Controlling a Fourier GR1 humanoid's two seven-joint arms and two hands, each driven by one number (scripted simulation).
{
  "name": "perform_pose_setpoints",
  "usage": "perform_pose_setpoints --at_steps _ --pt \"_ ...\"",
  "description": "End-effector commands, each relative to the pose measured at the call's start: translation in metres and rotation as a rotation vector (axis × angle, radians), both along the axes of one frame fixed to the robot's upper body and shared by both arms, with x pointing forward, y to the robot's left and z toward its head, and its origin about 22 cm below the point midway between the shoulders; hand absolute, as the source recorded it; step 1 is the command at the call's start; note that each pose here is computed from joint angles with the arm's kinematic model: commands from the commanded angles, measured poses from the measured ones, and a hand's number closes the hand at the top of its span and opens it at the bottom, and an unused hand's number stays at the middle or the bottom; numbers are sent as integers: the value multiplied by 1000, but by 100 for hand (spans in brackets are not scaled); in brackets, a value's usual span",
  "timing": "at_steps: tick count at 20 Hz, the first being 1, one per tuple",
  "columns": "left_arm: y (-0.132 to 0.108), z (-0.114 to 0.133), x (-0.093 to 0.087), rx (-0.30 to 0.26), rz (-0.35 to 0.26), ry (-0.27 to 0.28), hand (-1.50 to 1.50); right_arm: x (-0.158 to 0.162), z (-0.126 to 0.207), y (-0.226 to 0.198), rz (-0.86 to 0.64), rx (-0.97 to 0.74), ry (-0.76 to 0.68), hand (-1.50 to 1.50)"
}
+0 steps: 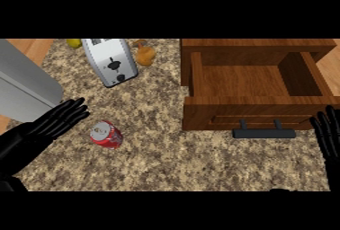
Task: Pick up the can, place it into the drawer and close the drawer
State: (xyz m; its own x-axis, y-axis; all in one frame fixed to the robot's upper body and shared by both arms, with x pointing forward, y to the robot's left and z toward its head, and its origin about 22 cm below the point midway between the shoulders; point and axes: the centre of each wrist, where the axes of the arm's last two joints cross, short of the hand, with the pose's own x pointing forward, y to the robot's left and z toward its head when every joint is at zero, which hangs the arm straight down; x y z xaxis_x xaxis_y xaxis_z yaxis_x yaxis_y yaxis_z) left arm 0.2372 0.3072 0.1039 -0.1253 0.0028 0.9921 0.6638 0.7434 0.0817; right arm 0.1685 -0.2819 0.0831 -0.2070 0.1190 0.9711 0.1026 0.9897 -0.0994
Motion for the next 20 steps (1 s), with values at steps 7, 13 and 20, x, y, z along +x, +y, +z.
perform_pose_setpoints --at_steps 7,13,20 --pt "8 -36 23 26 -3 16 -150 -11 -3 -20 -22 3 24 -150" --pt "-9 -67 22 19 32 29 -150 -10 -9 -20 -5 3 -3 -150" --pt "17 -75 33 41 57 32 -150 4 -9 -13 -2 6 -1 -150"
